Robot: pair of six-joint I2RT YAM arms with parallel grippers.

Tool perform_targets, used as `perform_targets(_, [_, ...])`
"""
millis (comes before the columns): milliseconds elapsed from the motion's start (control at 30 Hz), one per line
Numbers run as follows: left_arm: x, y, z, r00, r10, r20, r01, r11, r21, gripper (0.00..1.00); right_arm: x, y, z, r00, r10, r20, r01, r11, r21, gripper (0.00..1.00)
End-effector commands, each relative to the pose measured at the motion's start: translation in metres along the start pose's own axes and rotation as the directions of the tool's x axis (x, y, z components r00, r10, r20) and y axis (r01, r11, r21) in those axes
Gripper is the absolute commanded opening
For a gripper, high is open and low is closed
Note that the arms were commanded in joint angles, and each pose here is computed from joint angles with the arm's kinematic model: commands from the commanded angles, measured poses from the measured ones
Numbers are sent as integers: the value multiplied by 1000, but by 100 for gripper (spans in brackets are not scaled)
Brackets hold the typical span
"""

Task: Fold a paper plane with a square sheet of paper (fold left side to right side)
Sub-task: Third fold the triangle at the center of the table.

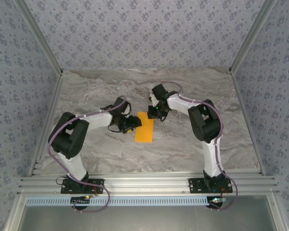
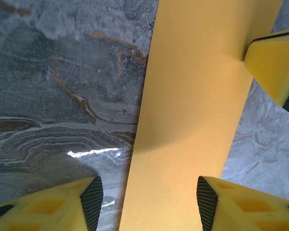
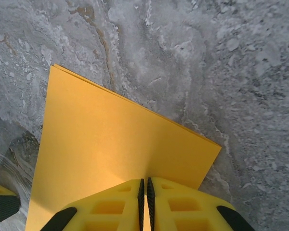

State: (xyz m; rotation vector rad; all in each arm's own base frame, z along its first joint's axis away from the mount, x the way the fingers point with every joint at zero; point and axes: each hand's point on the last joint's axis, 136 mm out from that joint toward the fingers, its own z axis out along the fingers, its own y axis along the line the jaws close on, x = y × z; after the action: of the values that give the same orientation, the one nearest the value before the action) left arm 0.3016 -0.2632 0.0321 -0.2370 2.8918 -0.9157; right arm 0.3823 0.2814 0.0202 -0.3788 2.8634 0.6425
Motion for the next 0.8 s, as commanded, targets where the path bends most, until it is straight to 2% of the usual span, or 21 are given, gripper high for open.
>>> perform_targets(0, [5, -9, 8, 999, 18, -29, -18, 1000, 22, 53, 22, -11, 14, 998, 0, -67, 2, 1000, 29, 16])
perform_targets(467, [6, -15, 9, 999, 33, -29, -32, 999, 28, 32, 22, -8, 15, 998, 2, -63, -2, 1000, 10, 15])
perform_targets(767, [7, -12, -3, 999, 37, -4, -36, 999, 3, 25, 22, -8, 15, 998, 1, -64, 0, 1000, 9, 16])
